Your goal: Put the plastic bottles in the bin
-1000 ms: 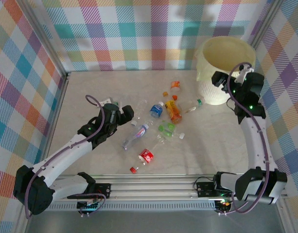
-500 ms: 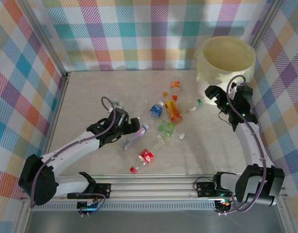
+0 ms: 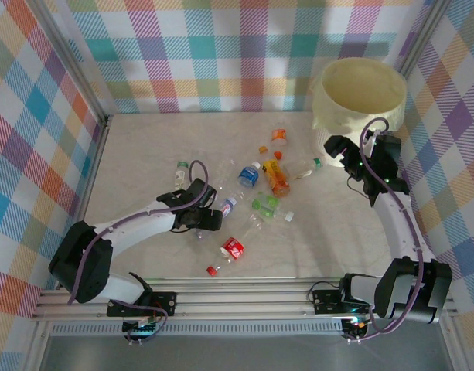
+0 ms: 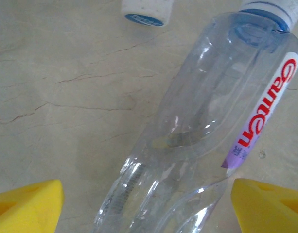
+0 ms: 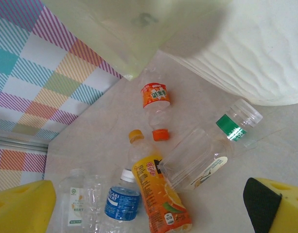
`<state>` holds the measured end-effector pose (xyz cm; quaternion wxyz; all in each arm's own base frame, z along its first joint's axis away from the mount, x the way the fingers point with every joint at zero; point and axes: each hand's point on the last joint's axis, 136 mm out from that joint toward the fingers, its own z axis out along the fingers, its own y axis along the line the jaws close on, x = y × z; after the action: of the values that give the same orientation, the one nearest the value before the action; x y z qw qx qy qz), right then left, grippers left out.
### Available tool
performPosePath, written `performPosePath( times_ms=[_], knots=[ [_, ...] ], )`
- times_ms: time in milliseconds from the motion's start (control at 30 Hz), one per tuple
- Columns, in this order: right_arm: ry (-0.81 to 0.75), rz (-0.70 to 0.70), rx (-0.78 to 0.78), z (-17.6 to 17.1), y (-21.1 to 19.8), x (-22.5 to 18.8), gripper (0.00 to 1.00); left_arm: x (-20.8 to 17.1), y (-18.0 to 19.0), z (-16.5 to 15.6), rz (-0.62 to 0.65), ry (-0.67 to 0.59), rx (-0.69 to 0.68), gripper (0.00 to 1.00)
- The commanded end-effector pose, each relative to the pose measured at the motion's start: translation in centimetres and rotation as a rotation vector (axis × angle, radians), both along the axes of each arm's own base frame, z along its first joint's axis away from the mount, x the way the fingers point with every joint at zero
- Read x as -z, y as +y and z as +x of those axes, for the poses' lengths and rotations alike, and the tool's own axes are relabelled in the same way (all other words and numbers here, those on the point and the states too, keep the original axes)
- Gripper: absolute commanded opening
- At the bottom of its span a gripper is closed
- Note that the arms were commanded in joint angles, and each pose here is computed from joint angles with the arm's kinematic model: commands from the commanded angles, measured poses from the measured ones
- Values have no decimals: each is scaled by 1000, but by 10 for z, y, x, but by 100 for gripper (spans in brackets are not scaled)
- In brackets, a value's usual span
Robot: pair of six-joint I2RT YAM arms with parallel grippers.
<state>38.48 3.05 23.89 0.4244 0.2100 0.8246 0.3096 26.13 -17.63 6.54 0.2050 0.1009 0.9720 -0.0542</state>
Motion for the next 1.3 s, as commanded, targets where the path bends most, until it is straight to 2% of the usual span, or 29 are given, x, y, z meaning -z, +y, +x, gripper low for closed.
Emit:
performPosePath(
  times_ms=[0,267,400,633,767,933,1100,1267],
  knots=[
    [-41,-25,-45,2,6,-14,100,12,-8,-8,2,21,91,88],
    [-42,3,-35,4,7,-18,100,39,-13,-13,19,84,130,78],
    [-46,4,-57,2,10,-19,100,50,-11,-14,21,98,106,66],
    [-113,17,-138,-1,24,-32,100,34,-16,-2,-45,8,60,48],
    [-154,23,-190,-6,33,-42,100,22,-23,1,-94,-19,54,43],
    [-225,5,-293,-14,53,-57,100,-15,-36,14,-184,-93,32,41],
    [-268,7,-380,-22,72,-69,100,-79,-70,35,-394,-220,57,40],
    [-261,53,-472,-27,92,-79,100,-133,-117,44,-650,-272,159,40]
  ],
)
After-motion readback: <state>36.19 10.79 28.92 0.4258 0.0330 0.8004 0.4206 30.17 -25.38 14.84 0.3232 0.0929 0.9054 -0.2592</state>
